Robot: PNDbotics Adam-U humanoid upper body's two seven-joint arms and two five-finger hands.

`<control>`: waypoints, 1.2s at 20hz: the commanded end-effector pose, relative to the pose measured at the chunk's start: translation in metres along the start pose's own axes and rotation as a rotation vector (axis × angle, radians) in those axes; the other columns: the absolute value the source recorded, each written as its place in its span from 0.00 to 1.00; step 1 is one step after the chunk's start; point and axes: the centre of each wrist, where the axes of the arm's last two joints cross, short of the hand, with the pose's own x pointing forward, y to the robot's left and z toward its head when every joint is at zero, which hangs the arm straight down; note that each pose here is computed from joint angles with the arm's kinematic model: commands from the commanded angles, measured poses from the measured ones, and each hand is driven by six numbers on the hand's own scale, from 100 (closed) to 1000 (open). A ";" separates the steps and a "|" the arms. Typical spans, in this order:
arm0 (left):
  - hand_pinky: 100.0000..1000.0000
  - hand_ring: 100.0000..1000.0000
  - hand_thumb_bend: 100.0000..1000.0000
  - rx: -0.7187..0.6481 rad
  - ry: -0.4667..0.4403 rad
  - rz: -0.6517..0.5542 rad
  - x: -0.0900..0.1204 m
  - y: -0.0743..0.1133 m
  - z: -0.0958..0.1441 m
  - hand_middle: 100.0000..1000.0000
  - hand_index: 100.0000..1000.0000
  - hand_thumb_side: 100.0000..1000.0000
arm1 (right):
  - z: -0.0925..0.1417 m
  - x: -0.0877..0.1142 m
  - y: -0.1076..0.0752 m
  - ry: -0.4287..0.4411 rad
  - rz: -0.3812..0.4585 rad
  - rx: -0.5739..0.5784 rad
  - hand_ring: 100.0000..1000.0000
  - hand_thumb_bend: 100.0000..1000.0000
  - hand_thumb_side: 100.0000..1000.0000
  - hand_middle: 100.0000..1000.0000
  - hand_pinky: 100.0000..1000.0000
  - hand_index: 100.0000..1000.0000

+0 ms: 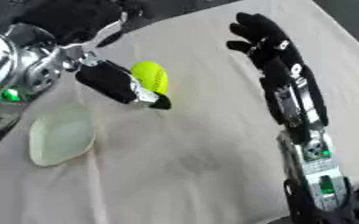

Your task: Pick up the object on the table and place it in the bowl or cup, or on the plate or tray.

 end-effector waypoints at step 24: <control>0.68 0.83 0.73 -0.371 0.211 0.158 -0.020 -0.032 -0.031 1.00 0.94 0.70 | -0.015 0.007 -0.003 -0.058 0.004 0.030 0.91 0.00 0.84 0.91 0.84 0.97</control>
